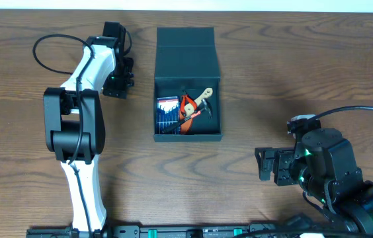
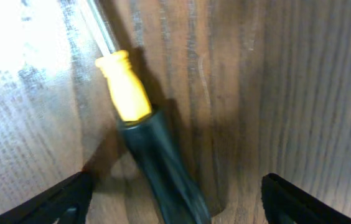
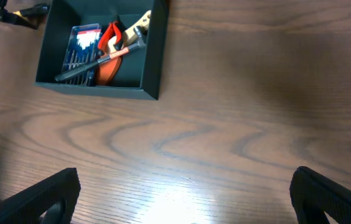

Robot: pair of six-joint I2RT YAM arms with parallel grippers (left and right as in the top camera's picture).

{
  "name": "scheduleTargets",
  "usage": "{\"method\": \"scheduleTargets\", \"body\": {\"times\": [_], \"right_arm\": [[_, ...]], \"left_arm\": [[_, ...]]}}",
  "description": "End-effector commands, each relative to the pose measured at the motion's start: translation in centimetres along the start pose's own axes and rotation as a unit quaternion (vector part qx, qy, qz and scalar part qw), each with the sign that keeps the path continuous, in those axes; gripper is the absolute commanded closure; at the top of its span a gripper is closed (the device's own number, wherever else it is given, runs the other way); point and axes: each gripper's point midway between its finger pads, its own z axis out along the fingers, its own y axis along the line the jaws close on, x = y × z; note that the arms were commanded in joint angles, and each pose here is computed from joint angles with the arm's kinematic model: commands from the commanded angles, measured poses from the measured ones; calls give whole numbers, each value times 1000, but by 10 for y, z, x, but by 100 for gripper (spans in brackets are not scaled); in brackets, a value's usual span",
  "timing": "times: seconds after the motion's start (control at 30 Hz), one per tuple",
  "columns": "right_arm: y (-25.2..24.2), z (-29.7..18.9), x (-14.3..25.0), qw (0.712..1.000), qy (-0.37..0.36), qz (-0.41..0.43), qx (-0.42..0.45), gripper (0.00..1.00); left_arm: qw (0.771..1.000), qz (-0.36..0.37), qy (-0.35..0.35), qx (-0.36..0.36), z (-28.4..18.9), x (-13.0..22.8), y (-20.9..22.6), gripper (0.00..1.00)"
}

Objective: Pack container

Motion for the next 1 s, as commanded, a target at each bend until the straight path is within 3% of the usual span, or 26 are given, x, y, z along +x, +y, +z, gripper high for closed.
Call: {"method": "scheduleTargets", "body": {"times": [0.0, 0.2, 0.6, 0.97], "right_arm": [[-2, 0, 0, 1000, -1, -3, 4, 1], [-2, 0, 0, 1000, 0, -3, 4, 1], [-2, 0, 0, 1000, 0, -3, 4, 1], [-2, 0, 0, 1000, 0, -3, 4, 1]], "left_arm": [[999, 41, -1, -13, 14, -1, 4, 20], [997, 78, 0, -16, 14, -1, 5, 27], [991, 132, 3, -22, 14, 1, 8, 29], [990, 139, 6, -37, 18, 2, 18, 42]]}}
